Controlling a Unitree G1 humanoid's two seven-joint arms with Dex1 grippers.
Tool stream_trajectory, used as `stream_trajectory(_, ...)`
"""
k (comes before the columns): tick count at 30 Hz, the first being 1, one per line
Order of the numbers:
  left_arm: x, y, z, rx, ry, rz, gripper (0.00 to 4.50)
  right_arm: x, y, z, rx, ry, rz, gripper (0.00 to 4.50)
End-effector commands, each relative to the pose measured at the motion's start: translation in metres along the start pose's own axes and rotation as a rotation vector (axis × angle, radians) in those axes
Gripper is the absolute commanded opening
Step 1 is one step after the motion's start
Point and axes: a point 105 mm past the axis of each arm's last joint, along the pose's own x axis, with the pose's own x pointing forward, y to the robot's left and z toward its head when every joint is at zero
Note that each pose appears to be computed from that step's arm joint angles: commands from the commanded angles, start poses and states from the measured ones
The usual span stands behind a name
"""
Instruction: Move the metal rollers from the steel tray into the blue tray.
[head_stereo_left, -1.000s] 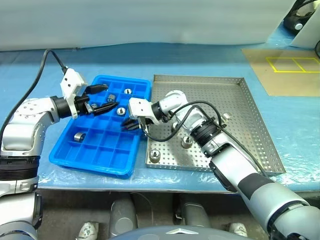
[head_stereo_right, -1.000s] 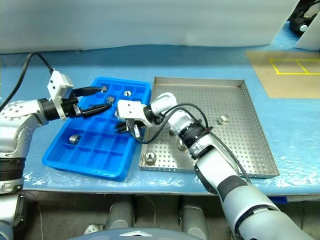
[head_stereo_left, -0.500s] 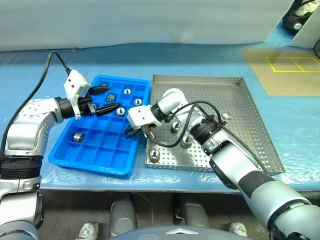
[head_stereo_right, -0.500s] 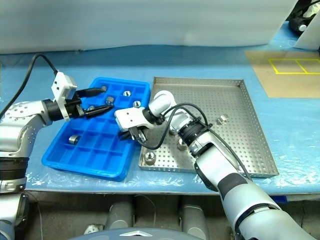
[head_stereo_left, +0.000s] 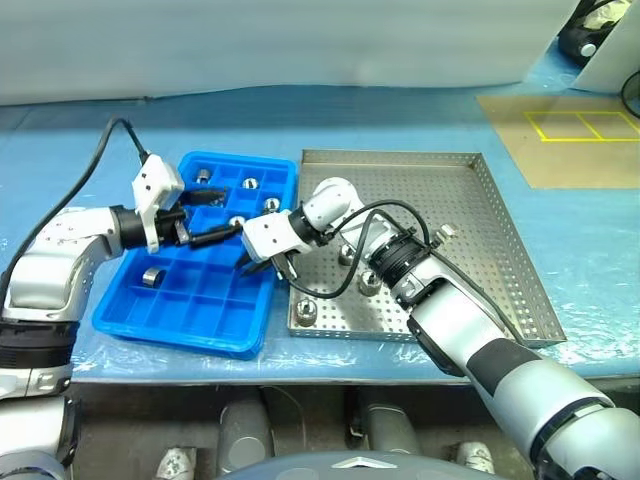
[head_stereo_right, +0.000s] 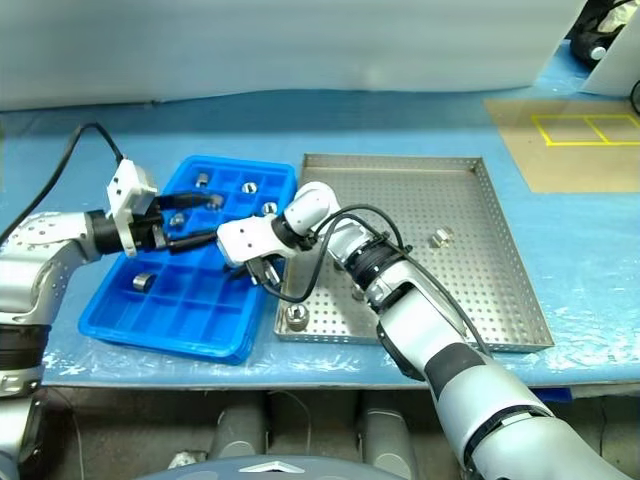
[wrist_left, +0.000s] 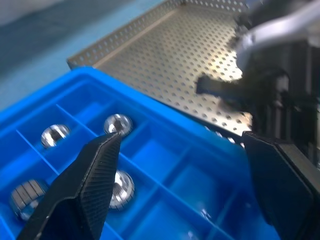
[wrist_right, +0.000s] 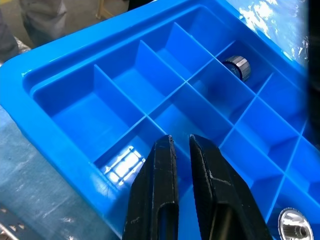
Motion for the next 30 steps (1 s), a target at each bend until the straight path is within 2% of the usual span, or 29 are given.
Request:
stream_trajectory(1, -0.010, -0.004, 0.015, 0.048, -0.022, 0.000, 4.10, 0.004, -0.011, 0.012, -0.068, -0.006, -0.029, 0.45)
stream_trajectory(8, -0.001, -0.006, 0.016, 0.035, -0.048, 0.024, 4.10, 0.017, -0.004, -0.002, -0.149, 0.080, -0.001, 0.45)
stream_trajectory(15, 0.002, -0.003, 0.016, 0.030, -0.062, 0.035, 4.10, 0.007, 0.017, -0.026, -0.234, 0.177, 0.100, 0.45)
stream_trajectory(30, 0.008, 0.003, 0.018, 0.038, -0.079, 0.042, 4.10, -0.006, 0.018, -0.033, -0.264, 0.216, 0.136, 0.45)
